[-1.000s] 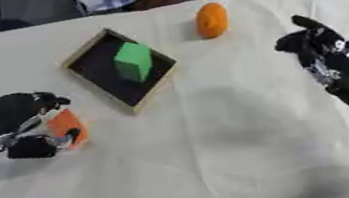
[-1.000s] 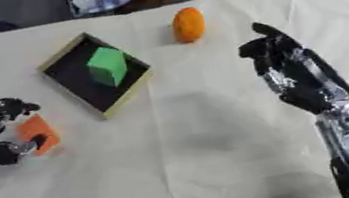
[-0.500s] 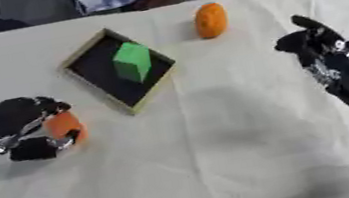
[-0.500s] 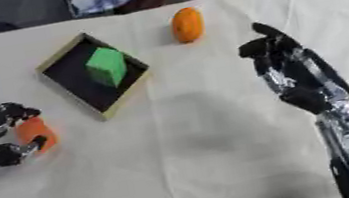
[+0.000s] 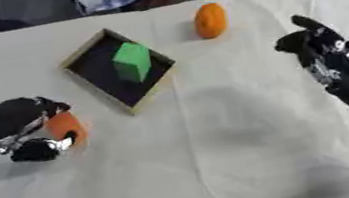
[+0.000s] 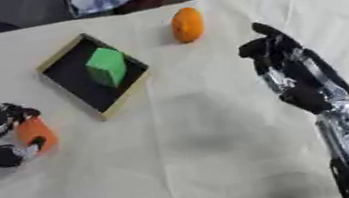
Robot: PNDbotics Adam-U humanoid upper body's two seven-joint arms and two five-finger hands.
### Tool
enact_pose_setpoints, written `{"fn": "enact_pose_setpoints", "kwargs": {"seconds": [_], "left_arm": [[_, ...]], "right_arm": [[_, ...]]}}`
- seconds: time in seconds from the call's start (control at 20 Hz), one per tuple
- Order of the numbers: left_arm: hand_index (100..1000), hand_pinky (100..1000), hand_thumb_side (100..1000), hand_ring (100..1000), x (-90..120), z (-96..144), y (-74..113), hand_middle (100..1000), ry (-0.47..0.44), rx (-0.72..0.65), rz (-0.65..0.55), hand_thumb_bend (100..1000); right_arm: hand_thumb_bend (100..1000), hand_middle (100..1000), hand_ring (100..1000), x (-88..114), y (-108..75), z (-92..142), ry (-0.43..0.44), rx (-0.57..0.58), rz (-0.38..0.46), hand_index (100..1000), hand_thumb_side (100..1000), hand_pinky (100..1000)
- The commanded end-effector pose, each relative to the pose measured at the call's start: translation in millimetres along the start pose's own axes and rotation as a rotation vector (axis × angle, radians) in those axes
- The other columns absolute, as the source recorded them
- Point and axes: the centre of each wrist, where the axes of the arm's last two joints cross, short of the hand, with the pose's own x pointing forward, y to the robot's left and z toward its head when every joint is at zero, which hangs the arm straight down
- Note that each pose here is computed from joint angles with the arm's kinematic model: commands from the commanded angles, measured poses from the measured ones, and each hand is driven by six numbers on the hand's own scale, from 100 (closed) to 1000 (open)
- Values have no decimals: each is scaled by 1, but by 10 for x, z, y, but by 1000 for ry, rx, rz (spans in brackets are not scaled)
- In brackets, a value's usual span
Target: Pick up objects on the table and place them in the box.
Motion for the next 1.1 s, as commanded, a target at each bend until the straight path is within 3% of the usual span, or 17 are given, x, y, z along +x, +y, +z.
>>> {"fn": "enact_pose_setpoints", "kwargs": {"seconds": [0.05,0.1,0.15,0.25,0.3,0.35,0.55,0.8,1.1], "left_arm": [[884,673,579,520,-41,38,98,531,12,43,-23,232],[883,672,570,518,-40,42,103,529,14,51,-24,234],[877,666,489,502,-37,46,110,512,16,60,-26,247],[870,660,400,487,-33,56,130,494,19,78,-29,264],[870,660,400,487,-30,60,138,494,20,85,-30,264],[860,656,325,471,-29,64,152,475,22,95,-30,274],[848,650,292,454,-23,97,274,454,27,162,-22,229],[844,651,270,445,-35,128,609,447,37,266,-28,230],[844,647,268,443,-59,-112,897,451,52,280,-16,192]], "right_arm": [[100,742,810,50,-60,-35,-15,4,25,982,538,916],[100,742,810,50,-60,-35,-15,4,25,982,538,916],[100,742,810,50,-60,-35,-15,4,25,982,538,916],[100,742,810,49,-60,-35,-15,4,24,982,539,916],[100,742,810,49,-60,-35,-14,3,24,982,539,916],[100,742,810,49,-60,-35,-14,3,24,982,539,916],[100,742,810,49,-59,-35,-14,3,24,982,538,916],[100,742,810,47,-59,-29,-12,3,25,982,539,916],[100,742,811,36,-39,-27,-10,10,19,983,538,916]]}}
